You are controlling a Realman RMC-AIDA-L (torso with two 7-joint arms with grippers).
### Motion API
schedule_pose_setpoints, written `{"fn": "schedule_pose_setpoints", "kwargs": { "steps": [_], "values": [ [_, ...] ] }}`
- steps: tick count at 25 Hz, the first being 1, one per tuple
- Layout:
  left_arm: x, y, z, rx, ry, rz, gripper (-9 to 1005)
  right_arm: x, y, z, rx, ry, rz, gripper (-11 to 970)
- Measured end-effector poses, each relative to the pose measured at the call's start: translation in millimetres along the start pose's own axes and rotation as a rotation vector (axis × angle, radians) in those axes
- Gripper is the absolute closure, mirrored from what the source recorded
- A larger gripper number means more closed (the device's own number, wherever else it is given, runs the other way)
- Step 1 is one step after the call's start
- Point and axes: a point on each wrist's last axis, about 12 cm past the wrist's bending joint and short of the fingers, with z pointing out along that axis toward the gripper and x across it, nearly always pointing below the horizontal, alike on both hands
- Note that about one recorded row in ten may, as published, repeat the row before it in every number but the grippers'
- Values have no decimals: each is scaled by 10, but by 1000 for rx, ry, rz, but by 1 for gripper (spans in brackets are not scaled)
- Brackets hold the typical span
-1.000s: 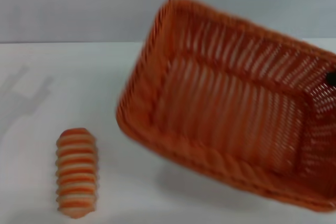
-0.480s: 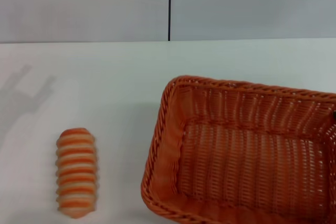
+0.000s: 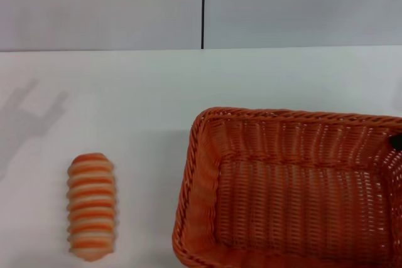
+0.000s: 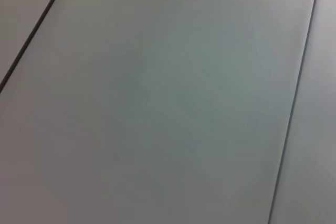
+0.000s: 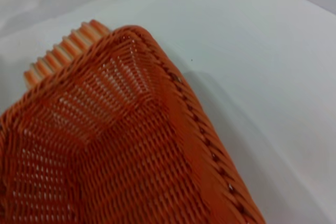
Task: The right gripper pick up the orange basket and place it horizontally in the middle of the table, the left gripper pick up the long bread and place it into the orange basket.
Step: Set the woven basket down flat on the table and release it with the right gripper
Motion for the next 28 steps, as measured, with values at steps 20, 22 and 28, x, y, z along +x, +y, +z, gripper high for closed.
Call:
{"fn": "schedule_pose_setpoints", "kwargs": {
  "steps": [20, 22, 28],
  "values": [
    [71, -14, 38, -10, -1, -18, 227, -315, -159, 251, 35, -20, -153, 812],
    [80, -17, 35, -12, -1, -22, 228, -320, -174, 301, 34, -30, -161, 812],
    [88, -9, 42, -19, 0, -24, 230, -342, -197, 411, 30, -86, -187, 804]
  ]
}}
